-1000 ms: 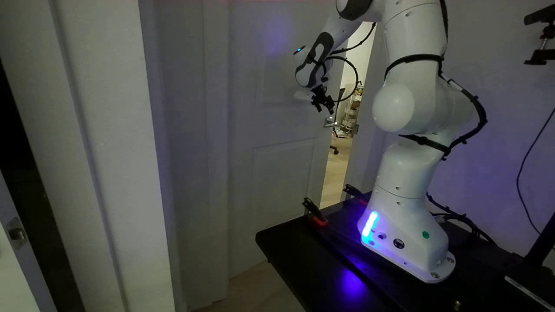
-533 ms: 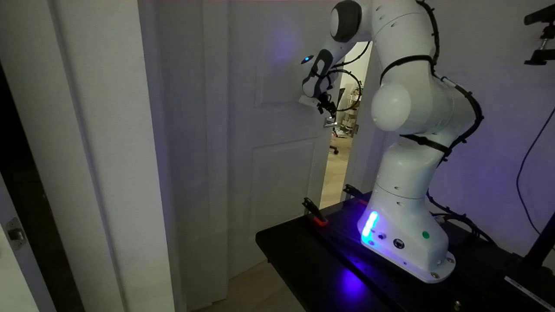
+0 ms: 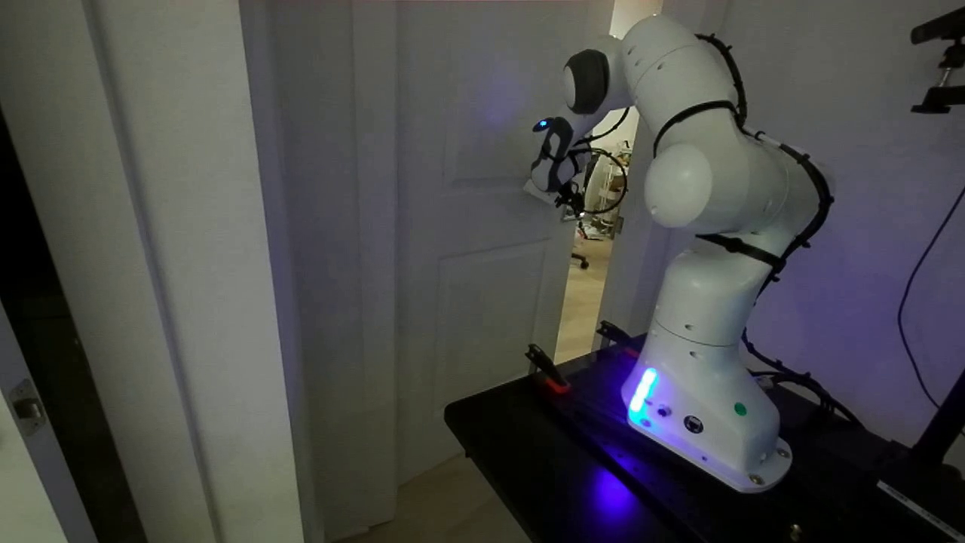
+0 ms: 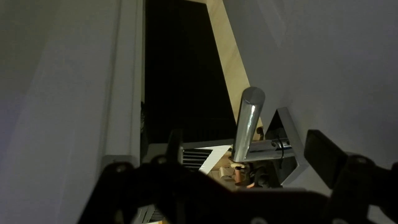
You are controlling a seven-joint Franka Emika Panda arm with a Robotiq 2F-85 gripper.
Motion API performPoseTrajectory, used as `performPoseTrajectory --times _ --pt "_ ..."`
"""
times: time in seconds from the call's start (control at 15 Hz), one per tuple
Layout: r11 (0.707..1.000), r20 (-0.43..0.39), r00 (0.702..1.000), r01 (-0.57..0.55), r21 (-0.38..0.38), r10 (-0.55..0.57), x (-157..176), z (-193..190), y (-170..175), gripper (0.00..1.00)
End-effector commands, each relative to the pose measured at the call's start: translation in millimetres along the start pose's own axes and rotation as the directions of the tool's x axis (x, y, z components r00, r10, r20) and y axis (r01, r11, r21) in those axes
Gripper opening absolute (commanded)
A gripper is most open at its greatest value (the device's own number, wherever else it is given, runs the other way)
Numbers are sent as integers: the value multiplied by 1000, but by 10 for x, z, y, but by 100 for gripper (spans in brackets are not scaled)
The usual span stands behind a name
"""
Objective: Pull the door closed
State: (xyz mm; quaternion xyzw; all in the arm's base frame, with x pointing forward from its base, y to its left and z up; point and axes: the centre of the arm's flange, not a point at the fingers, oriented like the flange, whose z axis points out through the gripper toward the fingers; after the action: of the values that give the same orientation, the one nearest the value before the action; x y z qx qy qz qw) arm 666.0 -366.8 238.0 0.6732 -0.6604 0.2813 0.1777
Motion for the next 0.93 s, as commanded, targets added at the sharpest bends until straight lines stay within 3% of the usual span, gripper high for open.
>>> performPoseTrajectory --times 0.0,0.33,0.4,0.47,0.6,0.87 --pt "998 -6 1000 -4 60 5 90 285 -165 100" --pt "997 13 1000 -5 77 4 91 547 -146 100" --pt "997 20 1000 -2 71 1 89 585 -143 96" --pt "998 25 1000 -7 62 5 93 612 -139 74" --pt "998 25 1000 -10 58 9 105 644 -127 69" --pt "999 24 1000 -17 43 16 153 595 -115 38"
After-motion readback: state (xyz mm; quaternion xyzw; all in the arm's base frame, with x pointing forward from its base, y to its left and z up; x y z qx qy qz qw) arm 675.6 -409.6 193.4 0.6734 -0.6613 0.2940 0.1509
